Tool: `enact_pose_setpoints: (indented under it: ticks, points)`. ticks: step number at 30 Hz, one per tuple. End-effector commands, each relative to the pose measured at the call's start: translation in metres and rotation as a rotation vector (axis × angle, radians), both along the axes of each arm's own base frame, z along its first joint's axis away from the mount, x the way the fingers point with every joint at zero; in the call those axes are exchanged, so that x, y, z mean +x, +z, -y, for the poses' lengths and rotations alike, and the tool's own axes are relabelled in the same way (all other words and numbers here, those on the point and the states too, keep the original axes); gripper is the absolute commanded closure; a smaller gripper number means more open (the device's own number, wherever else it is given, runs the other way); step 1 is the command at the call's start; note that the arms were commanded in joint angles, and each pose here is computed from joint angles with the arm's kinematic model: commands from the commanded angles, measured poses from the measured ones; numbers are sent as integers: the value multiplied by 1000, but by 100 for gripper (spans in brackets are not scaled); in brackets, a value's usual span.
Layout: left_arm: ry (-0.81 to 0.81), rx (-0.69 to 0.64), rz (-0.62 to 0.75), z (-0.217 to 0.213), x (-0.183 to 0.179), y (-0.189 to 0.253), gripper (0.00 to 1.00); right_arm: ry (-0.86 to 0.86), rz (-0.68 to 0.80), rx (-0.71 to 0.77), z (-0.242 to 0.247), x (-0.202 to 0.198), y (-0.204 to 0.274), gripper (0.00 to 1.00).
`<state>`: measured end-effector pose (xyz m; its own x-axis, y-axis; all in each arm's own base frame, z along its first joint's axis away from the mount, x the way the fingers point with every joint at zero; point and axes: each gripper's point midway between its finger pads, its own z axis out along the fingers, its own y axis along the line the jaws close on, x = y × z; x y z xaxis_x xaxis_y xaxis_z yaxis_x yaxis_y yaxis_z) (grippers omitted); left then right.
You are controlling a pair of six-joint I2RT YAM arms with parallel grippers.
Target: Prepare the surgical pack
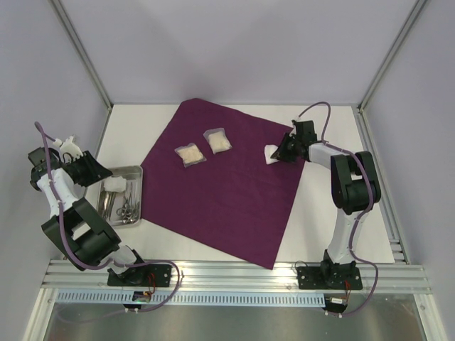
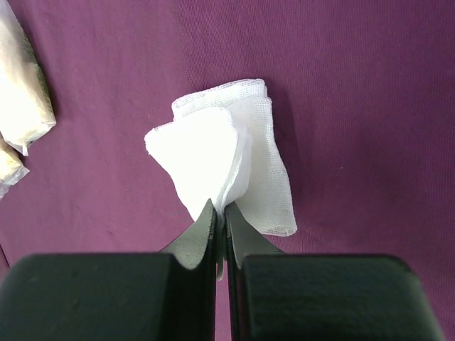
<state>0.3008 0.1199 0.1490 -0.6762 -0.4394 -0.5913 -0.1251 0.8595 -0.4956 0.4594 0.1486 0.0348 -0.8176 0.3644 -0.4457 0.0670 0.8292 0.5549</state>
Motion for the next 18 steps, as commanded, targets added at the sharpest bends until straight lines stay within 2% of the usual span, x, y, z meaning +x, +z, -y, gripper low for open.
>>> enact_pose_setpoints:
  ticks: [1, 13, 17, 18]
  points:
    - [-11, 26, 62, 1, 6, 23, 65, -32, 81, -12, 5, 17, 22, 100]
    - [-18, 25, 85, 3, 7, 31, 65, -33, 89, -72, 14, 19, 36, 93]
    - [-22, 19, 93, 5, 8, 32, 65, -17, 36, -101, 16, 17, 30, 84]
    - [-25, 12, 94, 6, 7, 32, 65, -20, 32, -104, 17, 17, 30, 78]
